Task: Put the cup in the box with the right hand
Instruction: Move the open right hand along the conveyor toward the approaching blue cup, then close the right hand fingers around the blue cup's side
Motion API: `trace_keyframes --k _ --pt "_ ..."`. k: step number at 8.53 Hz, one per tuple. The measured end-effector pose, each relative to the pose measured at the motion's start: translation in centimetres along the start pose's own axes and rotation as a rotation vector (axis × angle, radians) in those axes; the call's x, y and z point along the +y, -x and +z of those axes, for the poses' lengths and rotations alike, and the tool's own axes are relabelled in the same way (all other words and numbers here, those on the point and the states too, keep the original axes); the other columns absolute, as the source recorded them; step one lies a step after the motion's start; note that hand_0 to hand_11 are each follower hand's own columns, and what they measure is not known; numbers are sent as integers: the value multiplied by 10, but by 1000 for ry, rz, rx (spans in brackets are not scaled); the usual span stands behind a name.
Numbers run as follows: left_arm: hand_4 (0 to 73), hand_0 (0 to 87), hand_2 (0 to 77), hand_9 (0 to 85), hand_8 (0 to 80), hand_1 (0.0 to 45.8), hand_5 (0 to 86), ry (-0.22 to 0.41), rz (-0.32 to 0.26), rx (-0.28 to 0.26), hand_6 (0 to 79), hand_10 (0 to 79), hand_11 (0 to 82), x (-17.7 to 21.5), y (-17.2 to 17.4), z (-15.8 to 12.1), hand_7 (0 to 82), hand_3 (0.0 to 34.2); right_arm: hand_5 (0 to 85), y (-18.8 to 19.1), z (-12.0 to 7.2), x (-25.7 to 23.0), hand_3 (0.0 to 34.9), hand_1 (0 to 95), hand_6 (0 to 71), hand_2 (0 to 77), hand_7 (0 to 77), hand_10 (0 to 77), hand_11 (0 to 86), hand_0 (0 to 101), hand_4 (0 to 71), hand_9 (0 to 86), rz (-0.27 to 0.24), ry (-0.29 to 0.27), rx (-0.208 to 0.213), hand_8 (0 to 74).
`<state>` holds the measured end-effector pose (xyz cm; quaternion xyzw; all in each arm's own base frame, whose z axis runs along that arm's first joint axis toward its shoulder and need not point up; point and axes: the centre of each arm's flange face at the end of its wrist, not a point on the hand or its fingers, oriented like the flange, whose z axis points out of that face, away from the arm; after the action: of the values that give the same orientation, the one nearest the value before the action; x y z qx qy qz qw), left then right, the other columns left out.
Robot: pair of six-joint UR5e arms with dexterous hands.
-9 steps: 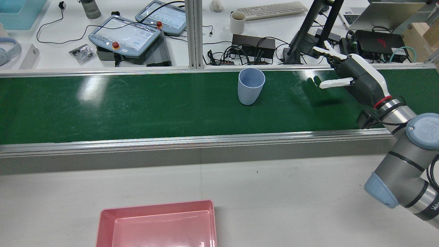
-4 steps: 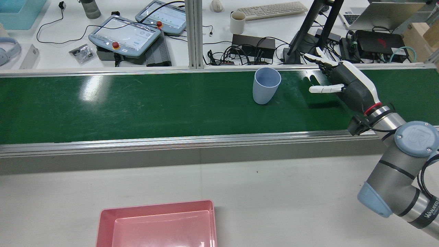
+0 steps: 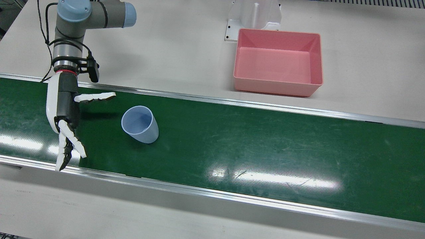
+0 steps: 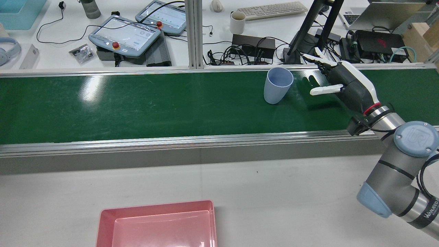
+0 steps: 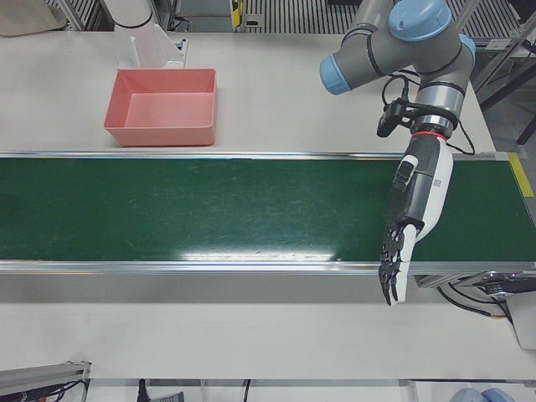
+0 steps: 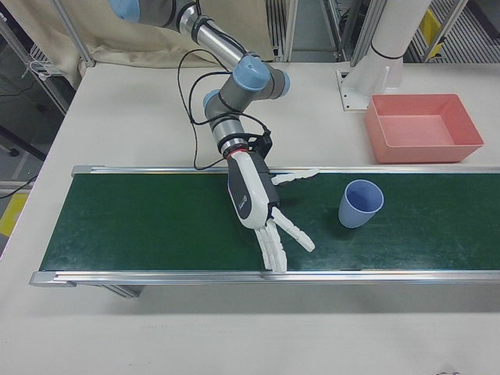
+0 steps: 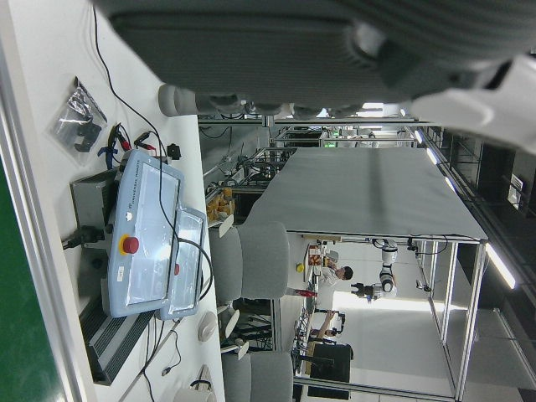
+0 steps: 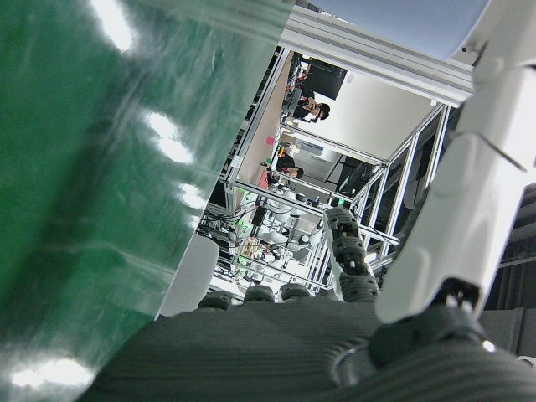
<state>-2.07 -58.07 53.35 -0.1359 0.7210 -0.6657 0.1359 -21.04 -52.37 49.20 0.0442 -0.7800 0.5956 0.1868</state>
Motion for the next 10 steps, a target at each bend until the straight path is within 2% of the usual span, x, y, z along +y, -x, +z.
trace_keyframes --k 10 --pt "0 0 5 0 0 5 0 0 0 0 0 0 0 0 0 0 0 0 27 -18 0 9 0 147 5 60 16 0 11 481 22 11 7 12 27 5"
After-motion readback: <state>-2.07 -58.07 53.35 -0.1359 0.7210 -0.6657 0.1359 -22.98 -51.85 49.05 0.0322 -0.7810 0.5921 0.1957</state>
